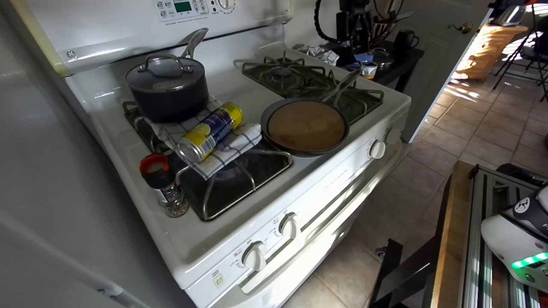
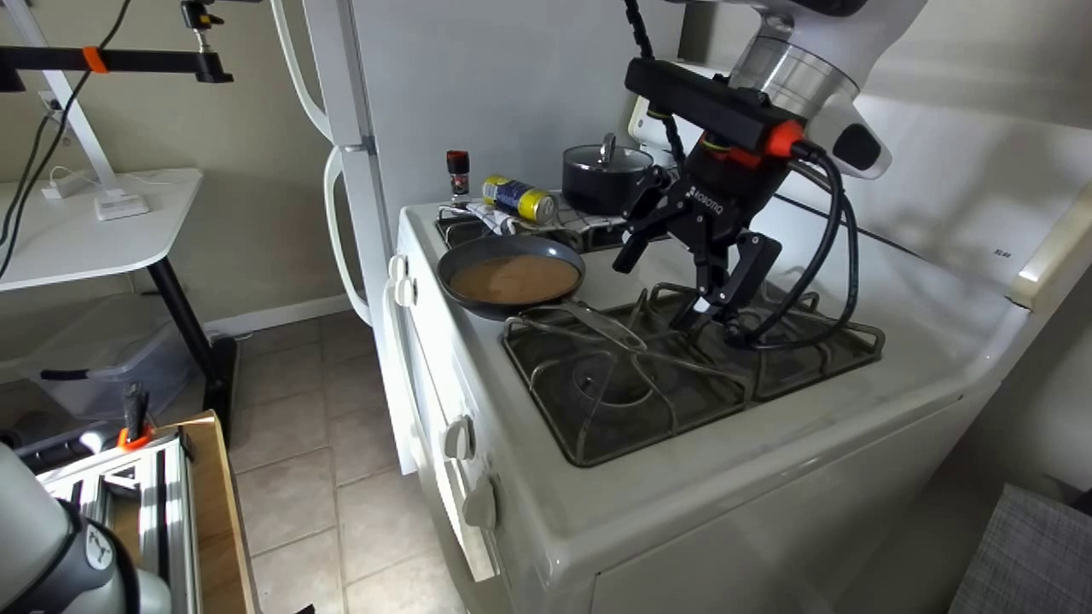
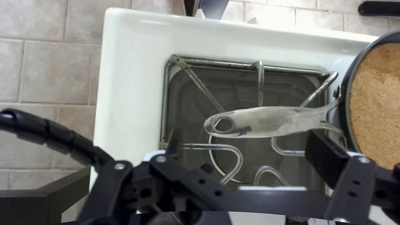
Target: Put the wooden plate into the pan
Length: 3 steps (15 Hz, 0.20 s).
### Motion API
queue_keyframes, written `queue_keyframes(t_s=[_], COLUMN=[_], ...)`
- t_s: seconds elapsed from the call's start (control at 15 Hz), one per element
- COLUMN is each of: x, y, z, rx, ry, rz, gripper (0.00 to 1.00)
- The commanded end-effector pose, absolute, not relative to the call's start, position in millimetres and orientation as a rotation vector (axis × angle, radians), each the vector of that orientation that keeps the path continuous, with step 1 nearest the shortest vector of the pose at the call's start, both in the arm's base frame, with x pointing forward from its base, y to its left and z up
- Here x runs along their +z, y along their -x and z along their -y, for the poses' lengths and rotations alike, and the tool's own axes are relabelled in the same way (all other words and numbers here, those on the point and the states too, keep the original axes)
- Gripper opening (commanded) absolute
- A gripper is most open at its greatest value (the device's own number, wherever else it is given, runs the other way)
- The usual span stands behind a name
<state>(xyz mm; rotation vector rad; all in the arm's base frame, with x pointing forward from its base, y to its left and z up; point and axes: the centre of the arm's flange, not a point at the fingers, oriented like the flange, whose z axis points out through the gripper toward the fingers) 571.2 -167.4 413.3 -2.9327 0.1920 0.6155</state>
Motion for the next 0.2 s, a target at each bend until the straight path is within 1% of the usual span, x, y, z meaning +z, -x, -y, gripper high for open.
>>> queue_keyframes(t_s=[0.0, 0.13], x=[413.3, 414.2], y=[-571.4, -572.7], z=[167.9, 166.1], rx=[0.615, 0.612], ry=[2.933, 2.935], rz=[-0.192, -0.187], gripper=[1.00, 1.00])
